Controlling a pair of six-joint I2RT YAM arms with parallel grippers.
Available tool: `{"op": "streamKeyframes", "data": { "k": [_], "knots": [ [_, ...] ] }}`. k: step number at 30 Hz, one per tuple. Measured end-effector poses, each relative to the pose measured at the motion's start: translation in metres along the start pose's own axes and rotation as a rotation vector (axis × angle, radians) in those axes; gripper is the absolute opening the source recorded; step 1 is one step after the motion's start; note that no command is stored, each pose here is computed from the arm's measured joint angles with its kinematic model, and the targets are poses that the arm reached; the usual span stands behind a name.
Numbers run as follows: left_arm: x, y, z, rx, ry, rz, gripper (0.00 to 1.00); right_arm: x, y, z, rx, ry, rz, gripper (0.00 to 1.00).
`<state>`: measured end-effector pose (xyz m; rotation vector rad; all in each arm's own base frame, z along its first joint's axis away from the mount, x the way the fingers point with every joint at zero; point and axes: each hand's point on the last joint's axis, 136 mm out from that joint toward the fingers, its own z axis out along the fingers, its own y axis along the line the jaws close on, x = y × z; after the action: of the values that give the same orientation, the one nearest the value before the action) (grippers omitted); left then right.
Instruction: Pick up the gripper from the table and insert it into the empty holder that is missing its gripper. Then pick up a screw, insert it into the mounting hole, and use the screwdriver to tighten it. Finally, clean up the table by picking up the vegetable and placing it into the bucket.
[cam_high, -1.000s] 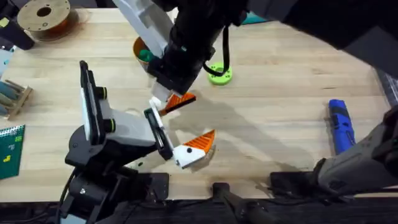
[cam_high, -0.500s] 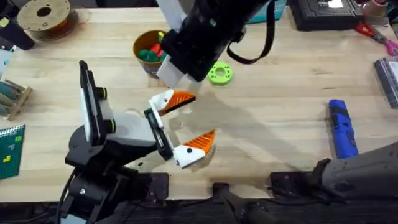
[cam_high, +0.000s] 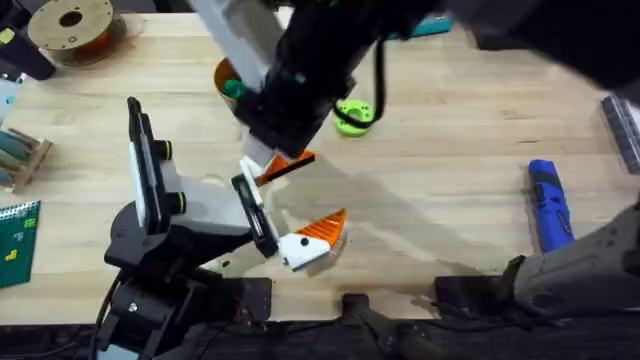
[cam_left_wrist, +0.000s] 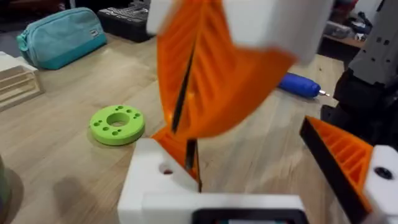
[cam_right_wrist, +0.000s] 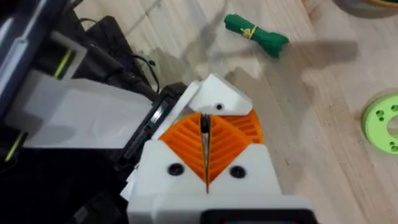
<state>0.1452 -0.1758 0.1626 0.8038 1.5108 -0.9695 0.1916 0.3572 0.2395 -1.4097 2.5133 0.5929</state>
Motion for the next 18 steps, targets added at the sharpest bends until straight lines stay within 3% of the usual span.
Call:
{"op": "streamKeyframes", "data": {
  "k": [18],
  "knots": [
    [0.0,0.0,0.0,0.0,0.0,0.0,0.987,0.0,-0.007,0.01,0.054,0.022,0.0,0.007]
  ]
}}
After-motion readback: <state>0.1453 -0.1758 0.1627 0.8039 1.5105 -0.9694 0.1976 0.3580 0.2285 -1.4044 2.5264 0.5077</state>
